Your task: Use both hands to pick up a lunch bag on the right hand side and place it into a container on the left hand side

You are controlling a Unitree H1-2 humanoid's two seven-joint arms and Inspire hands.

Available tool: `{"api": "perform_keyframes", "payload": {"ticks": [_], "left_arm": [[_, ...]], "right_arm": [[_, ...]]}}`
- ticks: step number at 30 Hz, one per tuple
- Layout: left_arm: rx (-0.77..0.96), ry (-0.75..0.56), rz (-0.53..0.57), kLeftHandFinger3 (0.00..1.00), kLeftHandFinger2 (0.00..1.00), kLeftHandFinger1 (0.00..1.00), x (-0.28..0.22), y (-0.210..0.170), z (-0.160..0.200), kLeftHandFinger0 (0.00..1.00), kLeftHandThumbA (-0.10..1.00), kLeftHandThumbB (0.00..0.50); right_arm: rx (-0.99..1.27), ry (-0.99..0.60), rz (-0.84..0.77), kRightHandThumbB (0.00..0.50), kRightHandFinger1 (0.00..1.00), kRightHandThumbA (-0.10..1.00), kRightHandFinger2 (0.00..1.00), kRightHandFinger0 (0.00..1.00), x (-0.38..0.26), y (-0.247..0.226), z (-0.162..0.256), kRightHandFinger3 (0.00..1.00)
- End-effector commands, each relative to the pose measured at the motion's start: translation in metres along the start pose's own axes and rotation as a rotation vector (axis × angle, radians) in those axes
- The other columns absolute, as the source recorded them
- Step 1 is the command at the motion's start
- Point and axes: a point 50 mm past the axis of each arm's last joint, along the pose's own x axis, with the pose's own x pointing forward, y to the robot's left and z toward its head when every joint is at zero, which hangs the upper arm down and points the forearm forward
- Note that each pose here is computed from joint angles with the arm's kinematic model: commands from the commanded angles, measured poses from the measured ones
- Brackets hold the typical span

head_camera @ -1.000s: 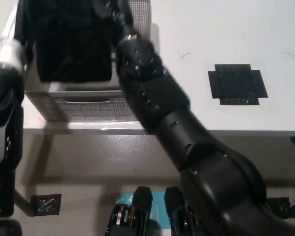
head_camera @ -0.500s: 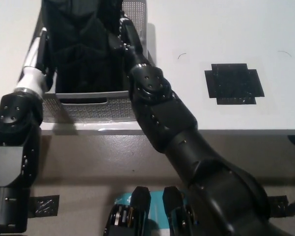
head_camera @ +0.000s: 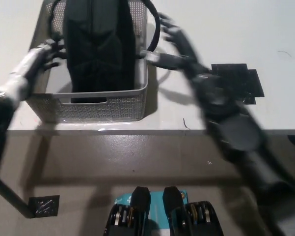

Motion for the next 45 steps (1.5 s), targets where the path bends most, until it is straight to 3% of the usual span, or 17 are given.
{"api": "perform_keyframes", "payload": {"ticks": [1, 8, 14, 17, 20, 21, 22, 25, 27, 29, 32, 34, 35, 37, 39, 41, 45], "left_arm": [[0.233, -0.034, -0.040, 1.00, 1.00, 1.00, -0.082, 0.099, 0.022, 1.00, 1.00, 0.079], [0.294, -0.090, -0.089, 1.00, 1.00, 1.00, -0.133, 0.110, 0.031, 1.00, 1.00, 0.043], [0.325, -0.171, -0.123, 1.00, 1.00, 1.00, -0.158, 0.102, 0.054, 1.00, 1.00, 0.076], [0.301, -0.219, -0.121, 1.00, 1.00, 1.00, -0.169, 0.089, 0.062, 1.00, 0.98, 0.046], [0.245, -0.315, -0.089, 1.00, 1.00, 1.00, -0.191, 0.066, 0.068, 1.00, 0.97, 0.030], [0.198, -0.377, -0.065, 1.00, 1.00, 1.00, -0.211, 0.044, 0.070, 1.00, 1.00, 0.061], [0.158, -0.419, -0.056, 1.00, 1.00, 1.00, -0.221, 0.031, 0.069, 1.00, 1.00, 0.055], [0.087, -0.475, -0.043, 1.00, 1.00, 1.00, -0.240, 0.006, 0.067, 1.00, 1.00, 0.072], [-0.045, -0.527, -0.071, 1.00, 1.00, 1.00, -0.261, -0.037, 0.053, 1.00, 1.00, 0.105], [-0.102, -0.522, -0.088, 1.00, 1.00, 1.00, -0.273, -0.068, 0.038, 1.00, 1.00, 0.086], [-0.194, -0.469, -0.099, 1.00, 1.00, 1.00, -0.280, -0.106, 0.013, 1.00, 1.00, 0.143], [-0.245, -0.420, -0.096, 1.00, 1.00, 1.00, -0.282, -0.136, -0.008, 1.00, 1.00, 0.137], [-0.287, -0.383, -0.102, 1.00, 1.00, 1.00, -0.283, -0.150, -0.018, 1.00, 1.00, 0.153], [-0.339, -0.329, -0.093, 1.00, 1.00, 1.00, -0.284, -0.173, -0.036, 1.00, 1.00, 0.164], [-0.364, -0.308, -0.076, 1.00, 1.00, 1.00, -0.285, -0.187, -0.048, 1.00, 1.00, 0.155], [-0.363, -0.283, -0.086, 1.00, 1.00, 1.00, -0.282, -0.207, -0.069, 1.00, 1.00, 0.095], [-0.347, -0.211, -0.082, 1.00, 1.00, 1.00, -0.280, -0.230, -0.093, 1.00, 1.00, 0.081]], "right_arm": [[-0.277, 0.056, 0.177, 0.002, 1.00, 0.43, 1.00, 0.97, -0.101, -0.099, -0.019, 1.00], [-0.222, 0.135, 0.128, 0.000, 1.00, 0.46, 1.00, 0.95, -0.179, -0.135, -0.059, 1.00], [-0.146, 0.076, 0.074, 0.000, 1.00, 0.60, 1.00, 1.00, -0.214, -0.148, -0.057, 1.00], [-0.099, 0.013, 0.051, 0.000, 1.00, 0.61, 1.00, 1.00, -0.225, -0.144, -0.047, 1.00], [-0.021, -0.098, 0.019, 0.020, 1.00, 0.84, 1.00, 1.00, -0.251, -0.130, -0.030, 1.00], [0.017, -0.190, -0.016, 0.001, 1.00, 0.95, 1.00, 1.00, -0.272, -0.117, -0.023, 1.00], [0.042, -0.219, -0.032, 0.040, 1.00, 1.00, 1.00, 1.00, -0.283, -0.109, -0.019, 1.00], [0.100, -0.255, -0.042, 0.067, 1.00, 1.00, 1.00, 1.00, -0.296, -0.092, -0.013, 1.00], [0.179, -0.282, -0.029, 0.112, 1.00, 1.00, 1.00, 1.00, -0.321, -0.067, -0.020, 1.00], [0.223, -0.294, -0.023, 0.118, 1.00, 1.00, 1.00, 1.00, -0.335, -0.048, -0.025, 1.00], [0.299, -0.274, -0.027, 0.121, 1.00, 1.00, 1.00, 1.00, -0.348, -0.024, -0.037, 1.00], [0.385, -0.208, -0.028, 0.178, 1.00, 1.00, 1.00, 1.00, -0.361, -0.004, -0.049, 1.00], [0.413, -0.187, -0.029, 0.130, 1.00, 1.00, 1.00, 1.00, -0.367, 0.006, -0.057, 1.00], [0.492, -0.143, -0.037, 0.145, 1.00, 1.00, 1.00, 1.00, -0.375, 0.027, -0.074, 1.00], [0.512, -0.121, -0.046, 0.152, 1.00, 1.00, 1.00, 1.00, -0.377, 0.038, -0.084, 1.00], [0.551, -0.082, -0.022, 0.152, 1.00, 1.00, 1.00, 1.00, -0.381, 0.058, -0.103, 1.00], [0.599, -0.025, -0.013, 0.165, 1.00, 1.00, 1.00, 1.00, -0.384, 0.083, -0.130, 1.00]]}}
